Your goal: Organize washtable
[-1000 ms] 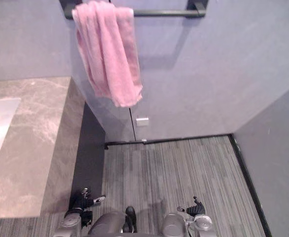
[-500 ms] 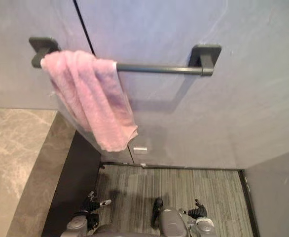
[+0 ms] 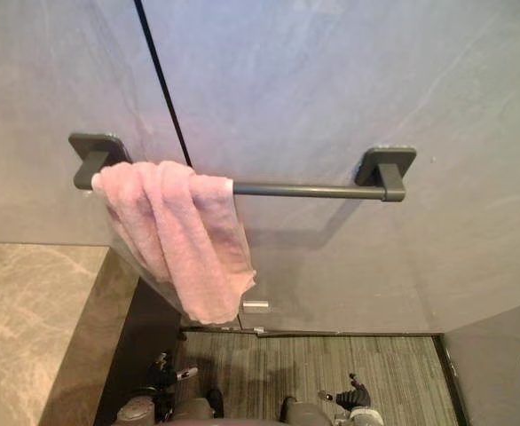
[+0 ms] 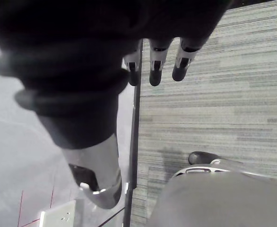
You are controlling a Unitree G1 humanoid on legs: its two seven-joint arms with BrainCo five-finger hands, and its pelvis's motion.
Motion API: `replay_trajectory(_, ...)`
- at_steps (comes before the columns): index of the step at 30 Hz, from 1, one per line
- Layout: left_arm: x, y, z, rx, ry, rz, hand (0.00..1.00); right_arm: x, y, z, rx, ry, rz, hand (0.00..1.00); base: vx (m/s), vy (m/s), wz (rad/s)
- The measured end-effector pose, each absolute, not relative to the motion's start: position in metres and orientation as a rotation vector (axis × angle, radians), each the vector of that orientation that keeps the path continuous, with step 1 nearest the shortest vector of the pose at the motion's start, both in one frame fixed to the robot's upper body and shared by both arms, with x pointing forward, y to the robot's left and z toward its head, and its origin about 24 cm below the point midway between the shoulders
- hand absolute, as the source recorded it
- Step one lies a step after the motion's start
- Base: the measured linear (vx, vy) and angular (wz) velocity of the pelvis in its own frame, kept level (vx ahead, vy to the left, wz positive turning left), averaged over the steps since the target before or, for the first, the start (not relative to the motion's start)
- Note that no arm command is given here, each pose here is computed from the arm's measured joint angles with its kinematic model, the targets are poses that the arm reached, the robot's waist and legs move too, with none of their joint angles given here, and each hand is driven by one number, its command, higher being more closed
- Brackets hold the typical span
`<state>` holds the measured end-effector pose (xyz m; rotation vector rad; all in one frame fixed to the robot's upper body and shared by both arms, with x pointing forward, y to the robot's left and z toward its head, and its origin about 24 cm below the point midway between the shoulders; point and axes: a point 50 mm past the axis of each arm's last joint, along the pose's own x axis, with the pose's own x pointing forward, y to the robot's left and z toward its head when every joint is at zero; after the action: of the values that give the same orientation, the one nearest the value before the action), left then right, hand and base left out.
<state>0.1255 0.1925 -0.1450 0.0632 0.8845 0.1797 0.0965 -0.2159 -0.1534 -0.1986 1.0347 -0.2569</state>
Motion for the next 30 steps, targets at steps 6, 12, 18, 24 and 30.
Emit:
replay_trajectory(6, 0.129, 0.192, -0.143, 0.074, 0.867, 0.172, 0.00, 0.096, -0.217, -0.153, -0.205, 1.037, -0.255, 0.00, 0.00, 0.012, 0.00)
replay_trajectory(12, 0.151, 0.196, -0.112, 0.063, 0.656, 0.184, 0.00, 0.097, -0.218, -0.153, -0.215, 1.032, -0.251, 0.00, -0.07, -0.019, 0.10)
replay_trajectory(18, 0.180, 0.216, -0.039, 0.021, 0.274, 0.246, 0.00, 0.106, -0.228, -0.144, -0.281, 0.971, -0.233, 0.00, -0.05, 0.001, 0.12)
replay_trajectory(24, 0.191, 0.215, -0.014, 0.037, 0.148, 0.223, 0.00, 0.111, -0.228, -0.142, -0.296, 0.955, -0.218, 0.00, 0.00, -0.001, 0.03)
replay_trajectory(30, 0.206, 0.221, 0.010, 0.088, 0.045, 0.194, 0.00, 0.112, -0.229, -0.142, -0.334, 0.954, -0.189, 0.00, 0.02, -0.011, 0.02)
